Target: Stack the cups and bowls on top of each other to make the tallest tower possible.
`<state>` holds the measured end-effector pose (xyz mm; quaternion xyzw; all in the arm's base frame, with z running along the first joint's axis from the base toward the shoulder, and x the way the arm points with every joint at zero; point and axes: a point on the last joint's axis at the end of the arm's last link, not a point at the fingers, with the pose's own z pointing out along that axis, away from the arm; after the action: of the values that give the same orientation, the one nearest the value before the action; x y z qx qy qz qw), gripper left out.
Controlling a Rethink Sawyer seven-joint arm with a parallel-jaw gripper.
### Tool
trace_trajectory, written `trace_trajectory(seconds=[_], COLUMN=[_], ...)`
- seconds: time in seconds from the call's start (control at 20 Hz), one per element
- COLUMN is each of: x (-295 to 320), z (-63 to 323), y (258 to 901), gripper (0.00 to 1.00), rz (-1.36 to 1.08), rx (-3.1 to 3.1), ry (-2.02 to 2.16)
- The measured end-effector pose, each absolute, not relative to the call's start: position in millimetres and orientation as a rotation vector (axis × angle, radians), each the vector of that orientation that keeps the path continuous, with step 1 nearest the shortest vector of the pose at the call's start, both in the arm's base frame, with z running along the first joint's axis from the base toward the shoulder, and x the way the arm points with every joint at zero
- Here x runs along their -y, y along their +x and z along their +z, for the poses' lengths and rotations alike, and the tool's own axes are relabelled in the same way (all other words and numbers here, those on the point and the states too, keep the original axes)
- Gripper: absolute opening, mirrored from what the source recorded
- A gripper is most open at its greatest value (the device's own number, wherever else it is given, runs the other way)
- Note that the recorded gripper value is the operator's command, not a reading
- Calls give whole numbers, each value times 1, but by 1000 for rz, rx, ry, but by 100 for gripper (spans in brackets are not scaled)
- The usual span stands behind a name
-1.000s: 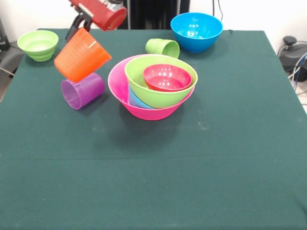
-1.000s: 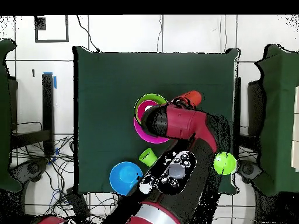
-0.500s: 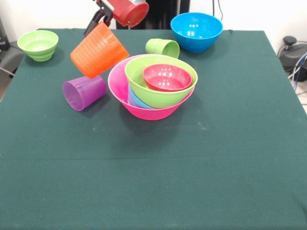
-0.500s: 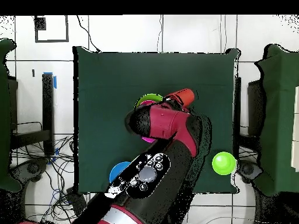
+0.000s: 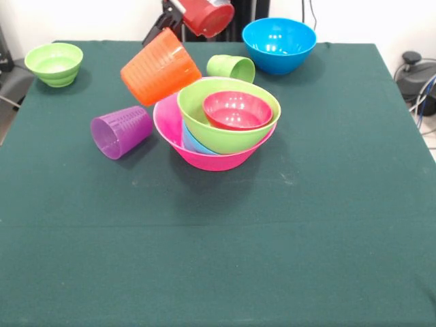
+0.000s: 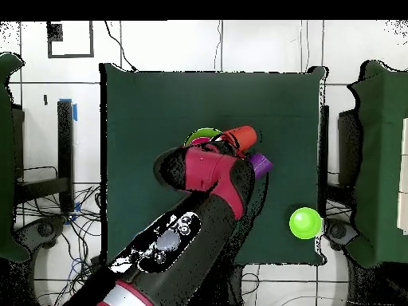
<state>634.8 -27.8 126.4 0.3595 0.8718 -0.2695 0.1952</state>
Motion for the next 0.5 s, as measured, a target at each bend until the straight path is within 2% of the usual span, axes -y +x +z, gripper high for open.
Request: trace_trajectory(seconds=[0.5], x=[-7], z=[128], y=[625], gripper=[0], rz=[-777], rx=[-2416], ry=[1107])
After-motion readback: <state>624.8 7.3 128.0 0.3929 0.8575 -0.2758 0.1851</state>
